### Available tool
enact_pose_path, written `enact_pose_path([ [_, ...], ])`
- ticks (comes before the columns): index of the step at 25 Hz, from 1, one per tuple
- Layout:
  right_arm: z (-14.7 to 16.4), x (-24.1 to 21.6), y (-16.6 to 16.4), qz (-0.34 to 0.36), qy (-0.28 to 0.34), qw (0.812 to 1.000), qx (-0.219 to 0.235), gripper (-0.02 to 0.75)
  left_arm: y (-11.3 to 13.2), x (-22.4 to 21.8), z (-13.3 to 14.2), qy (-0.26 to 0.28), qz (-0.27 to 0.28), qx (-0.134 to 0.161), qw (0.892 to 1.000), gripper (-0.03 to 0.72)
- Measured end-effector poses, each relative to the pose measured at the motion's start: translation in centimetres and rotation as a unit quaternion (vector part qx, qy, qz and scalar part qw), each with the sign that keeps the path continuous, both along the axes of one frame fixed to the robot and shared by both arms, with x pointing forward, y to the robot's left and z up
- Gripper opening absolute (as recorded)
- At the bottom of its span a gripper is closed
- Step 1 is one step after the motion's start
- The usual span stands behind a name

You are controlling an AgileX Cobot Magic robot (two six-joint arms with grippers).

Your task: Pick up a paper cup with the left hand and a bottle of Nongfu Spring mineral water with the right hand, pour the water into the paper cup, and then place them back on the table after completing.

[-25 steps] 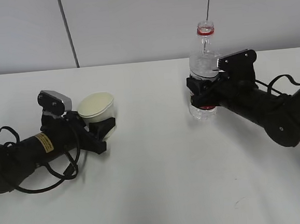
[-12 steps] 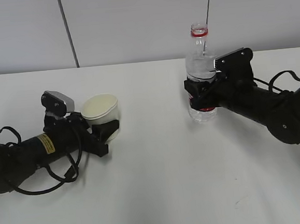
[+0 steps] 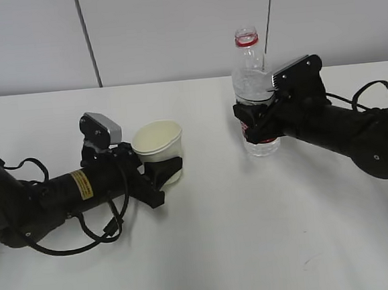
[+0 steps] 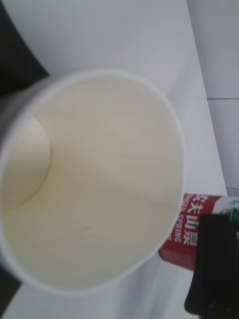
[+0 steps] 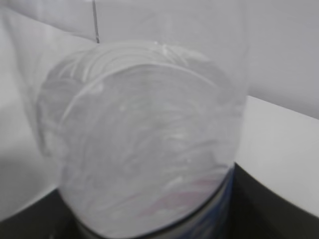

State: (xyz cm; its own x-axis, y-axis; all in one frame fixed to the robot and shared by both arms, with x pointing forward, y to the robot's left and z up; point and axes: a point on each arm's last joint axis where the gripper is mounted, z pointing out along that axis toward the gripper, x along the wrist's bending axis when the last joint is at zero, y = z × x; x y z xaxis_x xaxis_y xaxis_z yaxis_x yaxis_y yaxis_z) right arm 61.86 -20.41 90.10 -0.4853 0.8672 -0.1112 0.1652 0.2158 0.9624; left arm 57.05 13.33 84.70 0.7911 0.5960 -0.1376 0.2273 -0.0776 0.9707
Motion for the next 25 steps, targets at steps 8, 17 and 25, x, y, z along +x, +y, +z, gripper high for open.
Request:
enact_pose_path([
  [8, -0.1, -0.2, 0.3, 0.044, -0.04, 0.995, -0.082, 0.428, -2.2, -1.2, 0.1, 0.003, -0.033, -0.002, 0.999, 0.375],
  [17, 0.1, -0.3, 0.5, 0.092, -0.112, 0.967, -0.208, 0.428, -2.8, -1.6, 0.1, 0.005, -0.042, -0.004, 0.999, 0.375],
  [25, 1.7, -0.2, 0.2, 0.093, -0.168, 0.938, -0.29, 0.428, -3.2, -1.8, 0.1, 0.015, -0.046, -0.01, 0.999, 0.375],
])
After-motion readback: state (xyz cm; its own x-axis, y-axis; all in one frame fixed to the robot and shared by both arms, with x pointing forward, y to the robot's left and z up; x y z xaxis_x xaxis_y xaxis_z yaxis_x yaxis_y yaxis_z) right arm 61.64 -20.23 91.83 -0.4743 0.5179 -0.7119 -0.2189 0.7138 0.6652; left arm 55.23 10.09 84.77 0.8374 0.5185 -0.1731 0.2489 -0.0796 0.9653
